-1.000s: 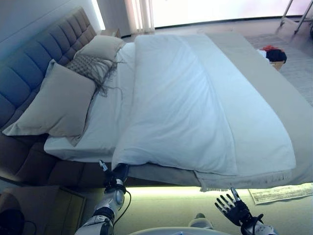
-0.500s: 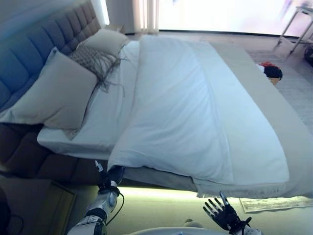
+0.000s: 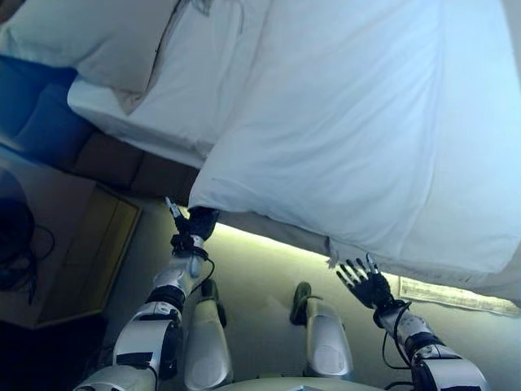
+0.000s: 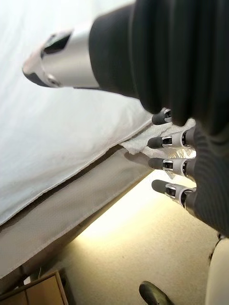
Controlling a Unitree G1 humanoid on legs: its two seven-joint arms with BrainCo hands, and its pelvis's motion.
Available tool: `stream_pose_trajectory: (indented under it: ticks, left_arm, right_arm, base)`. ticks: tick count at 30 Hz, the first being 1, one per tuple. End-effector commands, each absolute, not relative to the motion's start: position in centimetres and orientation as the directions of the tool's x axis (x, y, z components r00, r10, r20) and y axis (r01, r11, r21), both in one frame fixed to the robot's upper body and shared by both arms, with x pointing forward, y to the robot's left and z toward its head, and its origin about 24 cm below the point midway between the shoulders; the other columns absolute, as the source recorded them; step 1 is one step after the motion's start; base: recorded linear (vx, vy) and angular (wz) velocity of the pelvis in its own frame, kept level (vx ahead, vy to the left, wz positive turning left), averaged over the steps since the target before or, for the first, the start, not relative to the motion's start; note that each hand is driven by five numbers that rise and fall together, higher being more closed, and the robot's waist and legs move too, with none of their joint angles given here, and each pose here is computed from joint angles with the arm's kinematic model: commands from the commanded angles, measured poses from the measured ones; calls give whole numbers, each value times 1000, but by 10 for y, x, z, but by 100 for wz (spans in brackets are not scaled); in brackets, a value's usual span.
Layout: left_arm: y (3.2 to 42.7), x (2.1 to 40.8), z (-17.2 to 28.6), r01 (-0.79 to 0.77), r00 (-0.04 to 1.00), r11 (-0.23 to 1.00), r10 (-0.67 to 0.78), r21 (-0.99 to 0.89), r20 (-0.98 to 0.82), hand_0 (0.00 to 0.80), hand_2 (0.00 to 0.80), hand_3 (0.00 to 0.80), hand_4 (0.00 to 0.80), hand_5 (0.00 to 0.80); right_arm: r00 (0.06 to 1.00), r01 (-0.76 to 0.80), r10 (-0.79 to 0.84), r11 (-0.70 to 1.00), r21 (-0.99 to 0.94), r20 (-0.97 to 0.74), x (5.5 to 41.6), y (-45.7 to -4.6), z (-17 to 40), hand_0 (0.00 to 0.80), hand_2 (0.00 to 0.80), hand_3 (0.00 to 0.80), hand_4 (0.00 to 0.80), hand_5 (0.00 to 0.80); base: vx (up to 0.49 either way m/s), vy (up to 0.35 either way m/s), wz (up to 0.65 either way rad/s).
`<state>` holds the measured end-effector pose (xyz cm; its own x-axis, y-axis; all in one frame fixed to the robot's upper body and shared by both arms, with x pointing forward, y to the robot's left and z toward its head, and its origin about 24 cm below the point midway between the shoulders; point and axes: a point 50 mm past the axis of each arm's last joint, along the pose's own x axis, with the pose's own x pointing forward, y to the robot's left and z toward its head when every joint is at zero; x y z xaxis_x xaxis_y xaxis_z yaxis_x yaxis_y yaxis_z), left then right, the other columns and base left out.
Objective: Make the bed neatly
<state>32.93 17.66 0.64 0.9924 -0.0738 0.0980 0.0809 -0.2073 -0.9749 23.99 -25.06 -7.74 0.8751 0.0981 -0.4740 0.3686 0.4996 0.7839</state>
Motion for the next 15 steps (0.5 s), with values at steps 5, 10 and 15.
stream_pose_trajectory:
  ticks: [5,10,15]
  left_arm:
    - [302,317,54,347,865,-26,396,-937,309,0,0,0,0,0]
    - [312,319,62,335,849,-9,436,-942,298,0,0,0,0,0]
    - [325,313,61,295,835,-5,488,-955,255,0,0,0,0,0]
  right_arm:
    - [921,295,67,524,799,-384,275,-263,-44,0,0,0,0,0]
    - [940,246,64,556,794,-336,288,-276,-23,0,0,0,0,0]
    - [950,217,59,581,784,-306,293,-287,-10,0,0,0,0,0]
  base:
    - [-161,72,7]
    - [-81,71,5]
    - [-47,46,-3]
